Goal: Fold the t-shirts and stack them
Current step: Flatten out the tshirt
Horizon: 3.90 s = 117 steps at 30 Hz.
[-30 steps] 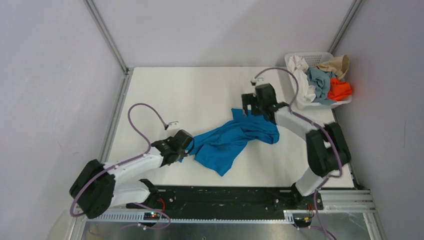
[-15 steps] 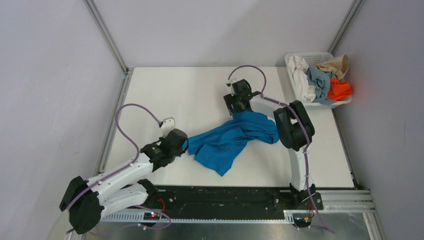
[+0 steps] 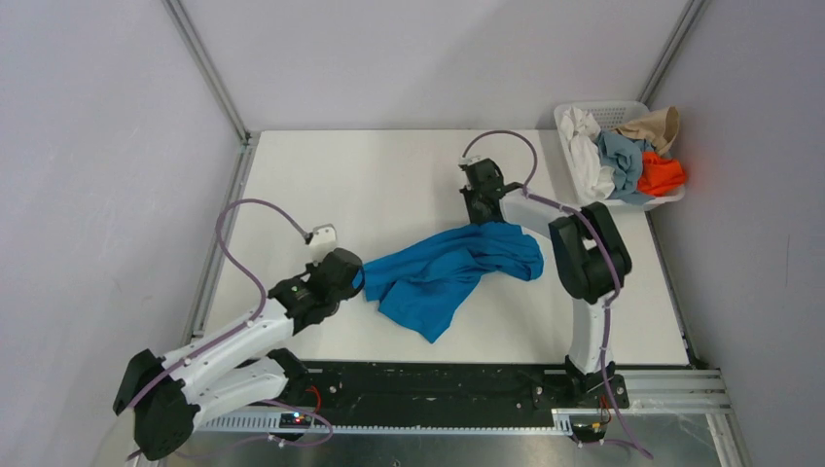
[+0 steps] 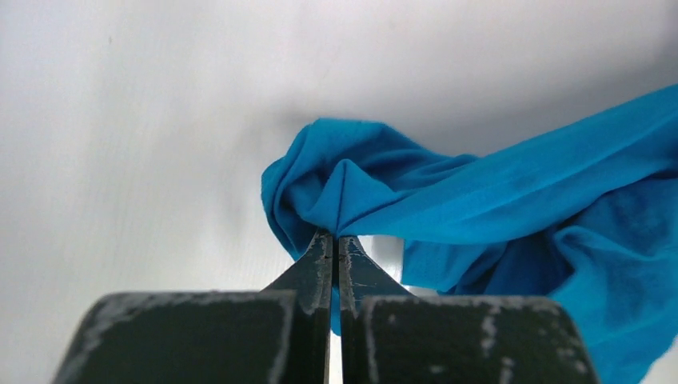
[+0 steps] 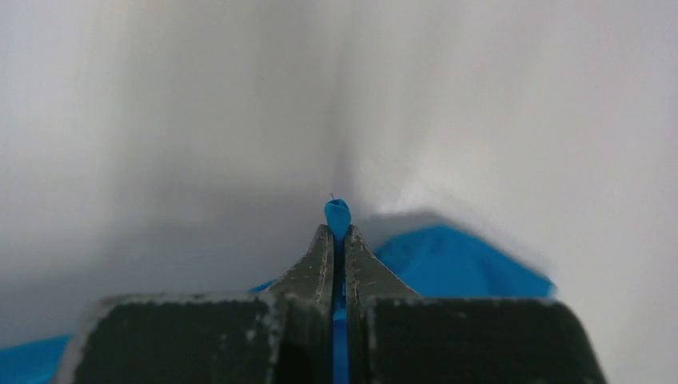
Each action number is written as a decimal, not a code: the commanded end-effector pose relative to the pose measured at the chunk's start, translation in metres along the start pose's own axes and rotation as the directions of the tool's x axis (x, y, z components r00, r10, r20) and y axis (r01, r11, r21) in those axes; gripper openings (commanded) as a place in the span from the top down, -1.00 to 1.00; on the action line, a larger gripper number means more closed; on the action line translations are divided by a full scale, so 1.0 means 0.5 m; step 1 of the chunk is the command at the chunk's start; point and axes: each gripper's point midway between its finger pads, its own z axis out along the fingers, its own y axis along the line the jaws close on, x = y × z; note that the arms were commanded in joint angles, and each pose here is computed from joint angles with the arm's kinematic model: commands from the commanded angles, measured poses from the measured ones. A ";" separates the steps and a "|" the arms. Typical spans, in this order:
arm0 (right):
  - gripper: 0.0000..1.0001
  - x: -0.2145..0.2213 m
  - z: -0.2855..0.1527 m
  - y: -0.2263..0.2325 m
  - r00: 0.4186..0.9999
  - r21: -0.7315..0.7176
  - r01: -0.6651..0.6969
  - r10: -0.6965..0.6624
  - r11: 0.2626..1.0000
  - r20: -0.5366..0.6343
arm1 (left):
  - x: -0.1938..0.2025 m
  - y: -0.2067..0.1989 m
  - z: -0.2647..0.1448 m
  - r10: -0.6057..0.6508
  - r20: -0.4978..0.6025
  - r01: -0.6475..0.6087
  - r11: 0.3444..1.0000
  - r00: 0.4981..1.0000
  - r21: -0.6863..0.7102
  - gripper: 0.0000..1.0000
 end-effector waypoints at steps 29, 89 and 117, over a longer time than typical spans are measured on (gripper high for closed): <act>1.00 -0.170 -1.469 -0.038 0.155 -0.435 0.329 0.407 0.838 0.900 | -0.529 -0.006 -0.958 -0.486 0.589 -0.475 0.348 0.646 0.808 1.00; -0.99 0.233 -0.214 -0.054 0.802 0.003 -0.597 0.597 0.802 0.001 | -0.025 -0.033 0.203 -0.148 -0.264 0.161 0.987 0.953 0.029 -0.99; -0.99 -0.088 -0.178 -0.164 0.882 0.063 -0.460 0.447 0.886 0.147 | -0.148 0.043 0.123 -0.314 -0.013 0.313 0.949 0.949 -0.030 -0.99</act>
